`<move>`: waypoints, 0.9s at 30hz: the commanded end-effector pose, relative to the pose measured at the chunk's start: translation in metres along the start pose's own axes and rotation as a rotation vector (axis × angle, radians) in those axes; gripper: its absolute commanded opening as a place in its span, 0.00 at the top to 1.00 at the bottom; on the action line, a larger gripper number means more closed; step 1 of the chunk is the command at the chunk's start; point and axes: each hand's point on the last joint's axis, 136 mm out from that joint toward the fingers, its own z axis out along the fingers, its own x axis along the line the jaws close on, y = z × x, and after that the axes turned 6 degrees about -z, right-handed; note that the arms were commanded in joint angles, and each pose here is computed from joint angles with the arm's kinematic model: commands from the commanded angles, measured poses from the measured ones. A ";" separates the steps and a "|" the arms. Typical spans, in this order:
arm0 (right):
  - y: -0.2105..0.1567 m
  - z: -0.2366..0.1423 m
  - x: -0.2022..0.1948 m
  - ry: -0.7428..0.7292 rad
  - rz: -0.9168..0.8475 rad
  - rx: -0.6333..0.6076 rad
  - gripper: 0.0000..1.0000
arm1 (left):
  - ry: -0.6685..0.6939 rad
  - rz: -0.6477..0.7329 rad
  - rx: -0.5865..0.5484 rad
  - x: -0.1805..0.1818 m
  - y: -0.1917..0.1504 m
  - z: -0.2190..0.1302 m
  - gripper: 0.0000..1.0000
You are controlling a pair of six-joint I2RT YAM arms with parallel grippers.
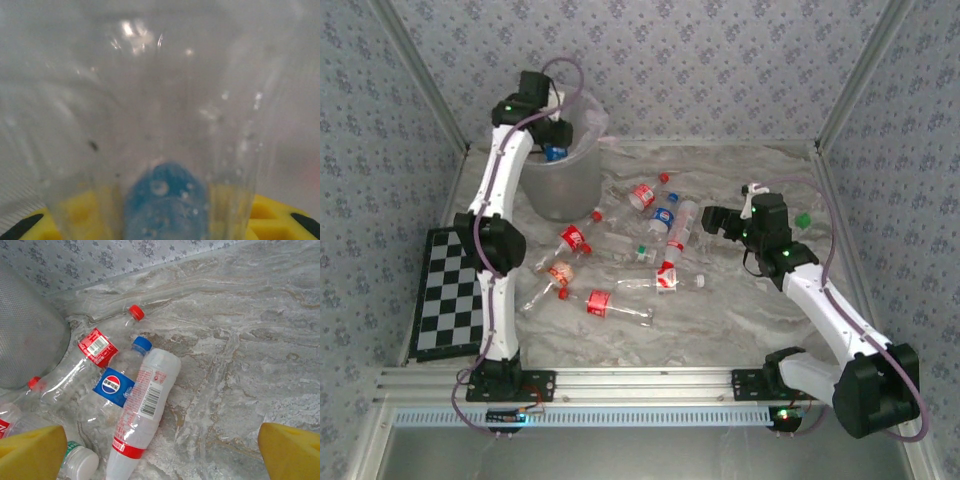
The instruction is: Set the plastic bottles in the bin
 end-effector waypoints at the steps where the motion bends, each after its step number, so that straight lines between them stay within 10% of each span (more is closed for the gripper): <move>1: -0.007 0.002 -0.008 -0.032 0.026 0.017 0.00 | -0.015 0.047 0.029 -0.007 -0.015 -0.010 1.00; 4: -0.008 0.006 -0.009 -0.033 0.030 0.027 0.00 | -0.048 0.029 0.082 -0.013 -0.031 0.009 0.99; 16: -0.017 0.014 -0.015 -0.050 0.040 0.073 0.00 | -0.066 0.014 0.044 -0.016 -0.019 0.000 0.18; 27: -0.026 0.023 -0.011 -0.029 0.069 0.150 0.00 | 0.059 0.059 -0.138 0.006 0.023 -0.089 0.08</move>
